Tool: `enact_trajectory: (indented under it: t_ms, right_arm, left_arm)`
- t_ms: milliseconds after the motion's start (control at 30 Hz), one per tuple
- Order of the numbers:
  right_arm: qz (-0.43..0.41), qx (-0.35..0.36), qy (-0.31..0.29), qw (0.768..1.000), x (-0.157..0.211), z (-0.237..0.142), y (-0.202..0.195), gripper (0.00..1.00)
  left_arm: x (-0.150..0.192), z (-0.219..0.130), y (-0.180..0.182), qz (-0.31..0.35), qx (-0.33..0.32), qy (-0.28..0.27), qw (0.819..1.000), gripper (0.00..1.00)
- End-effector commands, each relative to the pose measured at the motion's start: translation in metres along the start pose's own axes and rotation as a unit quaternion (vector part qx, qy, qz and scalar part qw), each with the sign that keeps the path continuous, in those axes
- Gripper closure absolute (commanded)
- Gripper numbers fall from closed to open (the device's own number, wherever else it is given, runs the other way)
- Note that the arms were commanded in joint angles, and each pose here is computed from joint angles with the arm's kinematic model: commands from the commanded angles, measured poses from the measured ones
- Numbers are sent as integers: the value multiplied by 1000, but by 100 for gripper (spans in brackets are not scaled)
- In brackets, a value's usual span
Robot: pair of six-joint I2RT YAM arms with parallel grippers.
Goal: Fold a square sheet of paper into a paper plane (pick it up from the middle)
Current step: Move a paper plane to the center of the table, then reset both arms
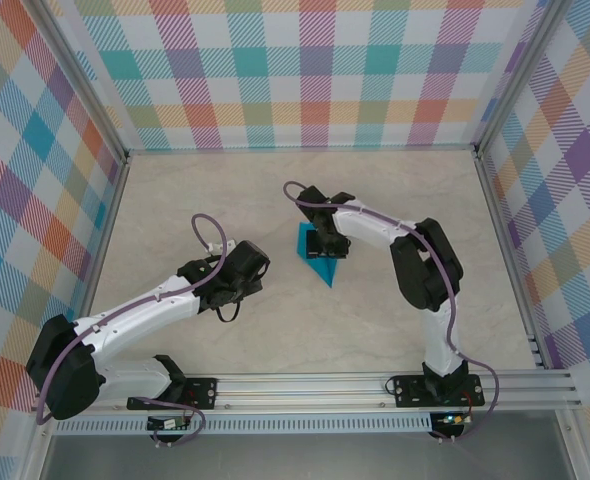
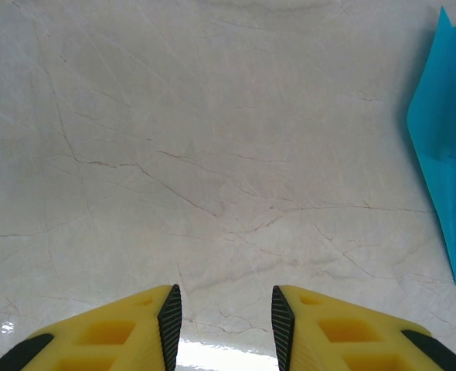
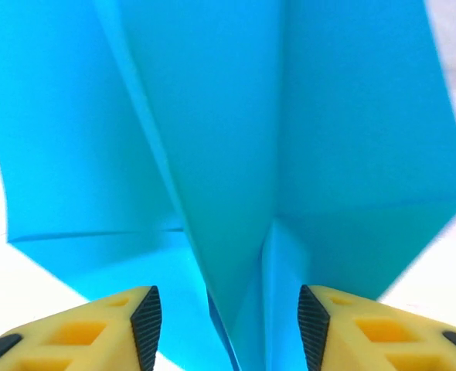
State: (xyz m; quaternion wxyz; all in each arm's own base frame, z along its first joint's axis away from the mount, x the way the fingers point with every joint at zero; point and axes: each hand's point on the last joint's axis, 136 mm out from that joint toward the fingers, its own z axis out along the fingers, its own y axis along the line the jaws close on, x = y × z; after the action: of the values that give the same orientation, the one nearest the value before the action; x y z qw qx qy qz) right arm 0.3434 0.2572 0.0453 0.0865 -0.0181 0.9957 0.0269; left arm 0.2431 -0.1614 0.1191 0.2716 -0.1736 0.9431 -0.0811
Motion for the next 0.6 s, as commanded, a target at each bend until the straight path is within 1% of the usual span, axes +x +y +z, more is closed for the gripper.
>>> enact_trajectory:
  t_ms: [0, 67, 133, 200, 267, 300, 333, 367, 400, 433, 467, 533, 567]
  right_arm:
    - [0, -8, -30, 1000, -9, -38, -2, 47]
    - [2, -10, -53, 999, -11, -55, -7, 47]
    - [-1, -14, -92, 996, -16, -81, -14, 43]
    - [-5, -14, -150, 989, -23, -112, -26, 42]
    - [7, 12, -230, 973, -29, -150, -56, 40]
    - [13, 26, -264, 964, -31, -163, -71, 36]
    - [22, 39, -301, 953, -33, -177, -90, 31]
    - [32, 53, -331, 941, -33, -185, -111, 29]
    - [44, 74, -356, 931, -33, -190, -132, 25]
    - [63, 96, -379, 918, -32, -193, -157, 16]
    - [72, 117, -394, 909, -29, -190, -179, 10]
    - [51, 149, -409, 899, -26, -176, -205, 4]
    - [48, 169, -401, 899, -20, -163, -220, 0]
  left_arm:
    - [-4, -2, -1, 6, -1, -2, 1000, 62]
    - [-6, -3, 0, 9, -3, -6, 1000, 62]
    - [-10, -6, 5, 12, -11, -16, 1000, 62]
    - [-16, -10, 11, 19, -21, -35, 999, 61]
    - [-26, -15, 19, 32, -38, -61, 997, 56]
    - [-31, -17, 25, 38, -49, -76, 995, 50]
    - [-38, -20, 32, 46, -64, -97, 992, 42]
    - [-47, -24, 41, 55, -80, -120, 988, 39]
    - [-55, -27, 49, 60, -98, -143, 983, 31]
    - [-64, -30, 61, 58, -121, -169, 976, 14]
    - [-73, -33, 74, 52, -143, -190, 970, 1]
    - [-88, -37, 97, 44, -183, -223, 957, 0]
    - [-95, -36, 109, 42, -202, -232, 951, 0]
